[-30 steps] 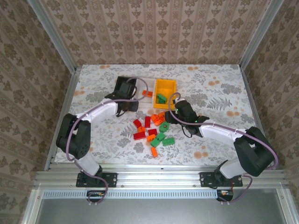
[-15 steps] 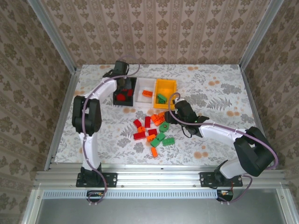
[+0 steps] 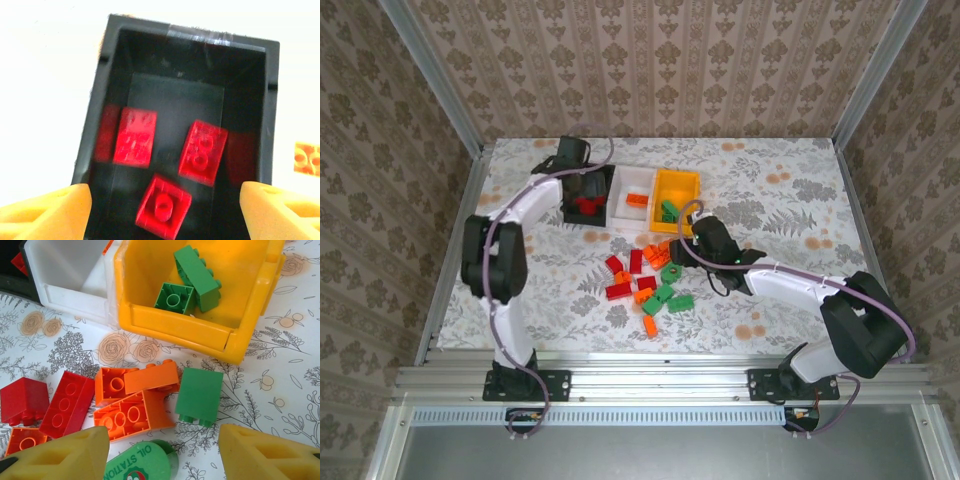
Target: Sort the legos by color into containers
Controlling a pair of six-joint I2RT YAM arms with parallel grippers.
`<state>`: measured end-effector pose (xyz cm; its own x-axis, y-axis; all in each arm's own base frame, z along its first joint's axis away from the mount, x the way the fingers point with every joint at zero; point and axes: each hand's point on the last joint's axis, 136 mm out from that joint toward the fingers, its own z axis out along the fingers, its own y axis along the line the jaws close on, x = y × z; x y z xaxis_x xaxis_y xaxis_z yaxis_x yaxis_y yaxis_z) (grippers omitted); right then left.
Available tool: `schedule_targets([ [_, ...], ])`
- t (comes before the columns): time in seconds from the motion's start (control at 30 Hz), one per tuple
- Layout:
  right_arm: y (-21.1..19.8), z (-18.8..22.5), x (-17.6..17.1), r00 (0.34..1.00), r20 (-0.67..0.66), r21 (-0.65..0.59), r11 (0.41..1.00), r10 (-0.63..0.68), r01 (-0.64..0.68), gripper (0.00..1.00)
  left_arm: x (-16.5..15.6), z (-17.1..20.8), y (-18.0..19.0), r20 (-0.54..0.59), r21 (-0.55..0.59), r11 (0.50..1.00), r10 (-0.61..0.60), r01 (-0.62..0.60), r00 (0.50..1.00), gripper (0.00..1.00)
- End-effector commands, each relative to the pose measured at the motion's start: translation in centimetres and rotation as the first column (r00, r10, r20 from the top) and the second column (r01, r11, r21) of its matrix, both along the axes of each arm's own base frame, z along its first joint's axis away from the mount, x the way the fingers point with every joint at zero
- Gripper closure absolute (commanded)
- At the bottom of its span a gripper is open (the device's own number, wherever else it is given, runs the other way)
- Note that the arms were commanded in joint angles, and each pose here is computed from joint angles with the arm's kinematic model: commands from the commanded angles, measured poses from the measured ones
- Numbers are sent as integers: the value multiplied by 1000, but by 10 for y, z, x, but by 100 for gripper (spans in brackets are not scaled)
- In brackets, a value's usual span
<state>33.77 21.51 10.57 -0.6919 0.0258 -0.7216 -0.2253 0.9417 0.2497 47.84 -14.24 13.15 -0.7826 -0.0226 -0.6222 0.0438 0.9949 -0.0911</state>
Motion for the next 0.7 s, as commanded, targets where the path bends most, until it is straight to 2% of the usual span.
schedule_targets([
  [0.0, 5, -5, -2, 999, -34, -33, 999, 5, -6, 39, -25, 41, 8, 147, -129, 989, 94, -75, 985, 20],
  [0.13, 11, -21, -29, 993, -114, -71, 997, 32, -40, 39, -93, 50, -1, 213, -273, 962, 79, -19, 974, 18],
  [0.2, 14, -29, -45, 986, -158, -90, 994, 50, -65, 39, -129, 37, -6, 216, -313, 950, 58, 13, 975, 15],
  [0.33, 21, -39, -74, 968, -243, -126, 988, 60, -93, 39, -187, -13, 13, 146, -426, 903, 123, -49, 982, 6],
  [0.4, 26, -42, -81, 963, -265, -114, 990, 48, -81, 39, -205, -22, 14, 144, -502, 864, 134, -44, 981, 1],
  [0.53, 41, -54, -87, 957, -283, -123, 986, 70, -108, 40, -228, -23, 15, 170, -603, 798, 147, -15, 974, 0],
  [0.67, 55, -64, -86, 949, -289, -163, 970, 130, -182, 41, -243, -26, 22, 172, -636, 772, 175, -27, 970, 0],
])
